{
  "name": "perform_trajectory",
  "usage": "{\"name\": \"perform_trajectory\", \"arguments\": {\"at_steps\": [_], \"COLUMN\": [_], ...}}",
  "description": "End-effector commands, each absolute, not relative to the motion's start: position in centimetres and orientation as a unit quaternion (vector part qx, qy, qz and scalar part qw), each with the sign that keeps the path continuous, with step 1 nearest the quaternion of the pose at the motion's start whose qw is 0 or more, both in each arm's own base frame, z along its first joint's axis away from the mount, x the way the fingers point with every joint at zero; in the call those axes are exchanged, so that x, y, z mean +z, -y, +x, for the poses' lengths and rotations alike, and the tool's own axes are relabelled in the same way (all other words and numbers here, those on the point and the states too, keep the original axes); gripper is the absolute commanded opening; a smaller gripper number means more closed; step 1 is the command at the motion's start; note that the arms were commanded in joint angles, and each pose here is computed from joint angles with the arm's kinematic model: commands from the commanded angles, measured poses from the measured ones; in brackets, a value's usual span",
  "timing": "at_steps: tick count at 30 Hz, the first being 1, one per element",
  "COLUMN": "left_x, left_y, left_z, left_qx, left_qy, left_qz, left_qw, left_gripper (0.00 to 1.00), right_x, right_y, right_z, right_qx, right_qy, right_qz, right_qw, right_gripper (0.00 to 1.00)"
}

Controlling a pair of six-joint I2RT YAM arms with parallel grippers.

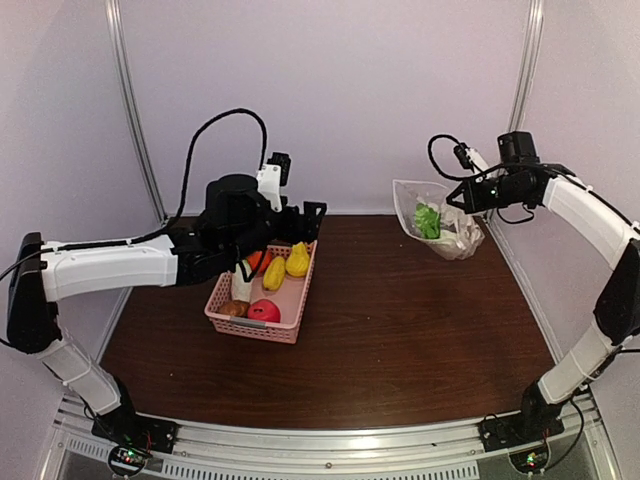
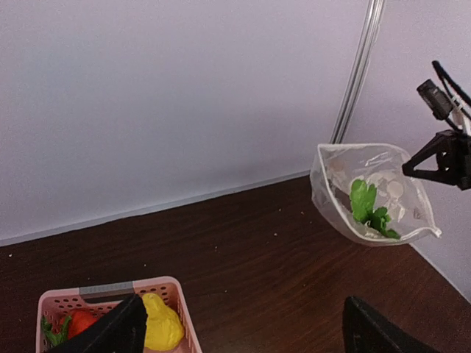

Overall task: Place the food in the zip-top bag and seal the zipper
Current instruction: Pick up the fake fruit from the bin.

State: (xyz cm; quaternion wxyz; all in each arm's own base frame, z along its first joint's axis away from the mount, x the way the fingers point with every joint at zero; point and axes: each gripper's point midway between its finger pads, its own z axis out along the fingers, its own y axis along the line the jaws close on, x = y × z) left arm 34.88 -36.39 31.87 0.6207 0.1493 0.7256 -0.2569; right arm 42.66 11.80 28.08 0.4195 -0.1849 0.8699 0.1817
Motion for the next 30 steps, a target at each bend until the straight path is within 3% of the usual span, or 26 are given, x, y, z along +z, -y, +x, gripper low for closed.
{"name": "perform_trajectory", "arguments": {"at_steps": [1,10,19,21,30], "left_x": [26.7,21.7,16.3,15.3,12.4], "left_y": [35.7,35.1,30.6,30.2,27.8], "left_z": [34.7,33.9,34.9,35.0,31.0], "left_qx": [-0.214,-0.183,-0.128,-0.132,-0.11], "left_qy": [-0.788,-0.857,-0.909,-0.916,-0.945], "left_qz": [0.198,0.248,0.239,0.239,0.255], "left_qw": [0.542,0.413,0.317,0.295,0.172], "left_gripper": [0.94,0.8,0.81,0.77,0.81], "right_x": [30.1,24.4,21.1,20.9,21.4], "right_y": [-10.2,-11.0,-13.2,-14.2,-14.4], "right_z": [42.6,41.8,39.5,38.7,37.8], "right_qx": [0.177,0.184,0.253,0.286,0.292], "right_qy": [-0.853,-0.87,-0.85,-0.839,-0.825], "right_qz": [-0.151,-0.168,-0.2,-0.212,-0.221], "right_qw": [0.468,0.426,0.416,0.412,0.431], "right_gripper": [0.0,0.0,0.0,0.0,0.0]}}
